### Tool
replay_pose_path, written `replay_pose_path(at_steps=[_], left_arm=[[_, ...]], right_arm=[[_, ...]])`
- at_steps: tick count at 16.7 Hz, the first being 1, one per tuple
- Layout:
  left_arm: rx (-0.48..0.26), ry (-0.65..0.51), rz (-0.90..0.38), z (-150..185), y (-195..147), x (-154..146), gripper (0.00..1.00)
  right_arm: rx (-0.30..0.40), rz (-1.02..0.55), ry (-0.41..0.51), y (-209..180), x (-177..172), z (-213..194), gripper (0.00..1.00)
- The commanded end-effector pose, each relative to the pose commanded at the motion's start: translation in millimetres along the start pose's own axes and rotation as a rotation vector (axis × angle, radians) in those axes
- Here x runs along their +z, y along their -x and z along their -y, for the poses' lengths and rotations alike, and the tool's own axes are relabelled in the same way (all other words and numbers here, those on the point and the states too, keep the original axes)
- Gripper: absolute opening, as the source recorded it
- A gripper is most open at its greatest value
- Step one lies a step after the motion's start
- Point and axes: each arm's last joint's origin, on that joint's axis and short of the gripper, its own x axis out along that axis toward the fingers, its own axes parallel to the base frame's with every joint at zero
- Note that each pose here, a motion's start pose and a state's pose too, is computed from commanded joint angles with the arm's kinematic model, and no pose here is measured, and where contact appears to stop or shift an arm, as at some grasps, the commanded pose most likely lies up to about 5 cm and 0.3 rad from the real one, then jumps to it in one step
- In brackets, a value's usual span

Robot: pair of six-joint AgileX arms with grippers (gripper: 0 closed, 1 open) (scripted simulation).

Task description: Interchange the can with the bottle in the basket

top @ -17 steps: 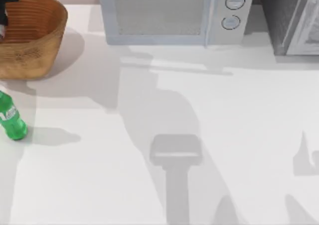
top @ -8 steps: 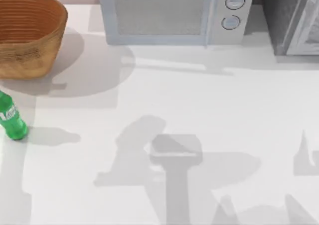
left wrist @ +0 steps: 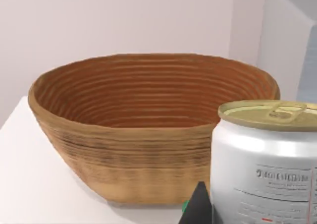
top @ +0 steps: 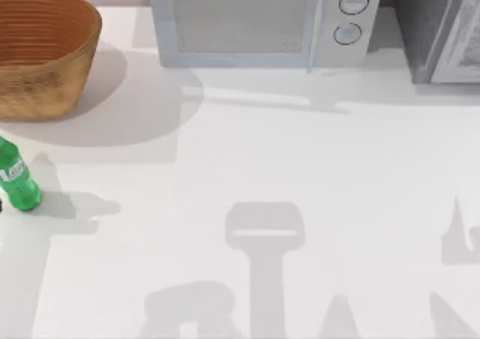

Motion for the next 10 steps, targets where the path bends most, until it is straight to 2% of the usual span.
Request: replay_pose_path(at_steps=[5,10], left_arm=[[0.005,0.012,0.120,3.4,4.4,-60.1,0.00],[0.006,0.016,0.138,3.8,3.3,-69.4,0.00]], right_arm=[[0.000,0.000,0.000,0.0,0.0,0.0,1.00],[0.000,0.000,0.000,0.0,0.0,0.0,1.00]])
